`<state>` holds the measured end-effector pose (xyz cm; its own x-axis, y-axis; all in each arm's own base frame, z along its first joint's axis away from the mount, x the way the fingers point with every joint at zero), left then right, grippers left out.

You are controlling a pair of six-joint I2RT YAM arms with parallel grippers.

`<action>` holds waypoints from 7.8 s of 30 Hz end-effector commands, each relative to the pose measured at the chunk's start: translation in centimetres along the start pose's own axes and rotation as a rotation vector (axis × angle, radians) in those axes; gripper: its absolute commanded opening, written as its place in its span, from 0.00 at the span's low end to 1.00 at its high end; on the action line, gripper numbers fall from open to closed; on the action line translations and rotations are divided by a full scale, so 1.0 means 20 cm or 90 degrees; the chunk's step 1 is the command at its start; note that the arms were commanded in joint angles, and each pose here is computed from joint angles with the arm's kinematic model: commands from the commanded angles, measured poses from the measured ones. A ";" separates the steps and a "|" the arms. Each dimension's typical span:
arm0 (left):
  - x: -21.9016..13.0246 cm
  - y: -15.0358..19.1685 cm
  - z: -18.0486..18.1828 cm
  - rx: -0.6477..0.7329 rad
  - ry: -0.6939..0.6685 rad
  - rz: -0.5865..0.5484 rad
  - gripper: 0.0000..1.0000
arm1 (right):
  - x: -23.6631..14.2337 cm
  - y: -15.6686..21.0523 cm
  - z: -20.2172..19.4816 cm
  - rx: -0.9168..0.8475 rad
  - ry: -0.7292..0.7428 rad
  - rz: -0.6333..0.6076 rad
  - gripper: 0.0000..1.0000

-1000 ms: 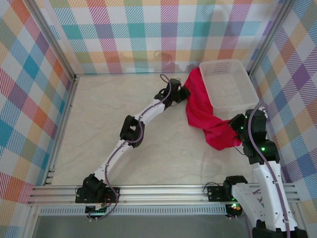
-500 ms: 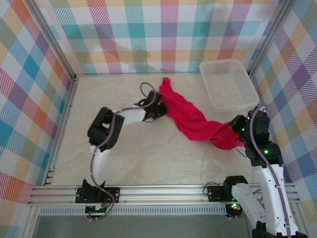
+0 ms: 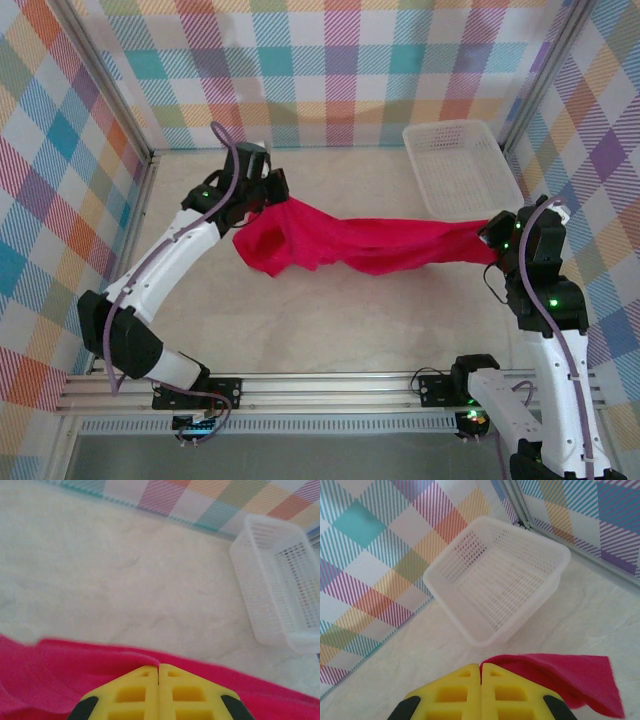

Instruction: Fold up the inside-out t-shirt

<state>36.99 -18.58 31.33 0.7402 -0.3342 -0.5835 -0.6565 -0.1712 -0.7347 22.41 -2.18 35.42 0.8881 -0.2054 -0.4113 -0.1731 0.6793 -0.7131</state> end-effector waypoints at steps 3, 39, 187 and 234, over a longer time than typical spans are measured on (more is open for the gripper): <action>0.13 0.17 0.10 0.046 -0.032 0.109 0.00 | 0.03 -0.06 0.05 -0.006 -0.008 -0.022 0.00; 0.58 0.86 0.13 -0.178 0.065 0.270 0.34 | 0.45 0.20 0.04 -0.026 0.019 0.083 0.00; 0.47 0.32 1.35 -0.311 -0.304 0.165 0.43 | 1.45 1.49 0.59 -0.281 0.013 0.645 0.60; 0.33 0.89 1.26 -0.288 -0.332 0.258 0.46 | 0.56 1.28 0.28 -0.244 -0.044 0.650 0.64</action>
<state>33.12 -0.79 5.67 0.3222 0.0030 -0.9467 -0.8072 -0.5217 -0.2764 30.31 17.21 14.02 0.2433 0.3816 -0.8918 -0.9578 0.2395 -0.1588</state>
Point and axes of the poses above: each hand's point on the last joint's axis, 136 mm out from that joint toward the fingers, its own x axis out along the fingers, its own z axis along the line the jaws close on, y = z × x, the point moved 3 cm from there along -x, back along the fingers, and after that the axes turned 6 degrees about x, right-handed, at the moved point
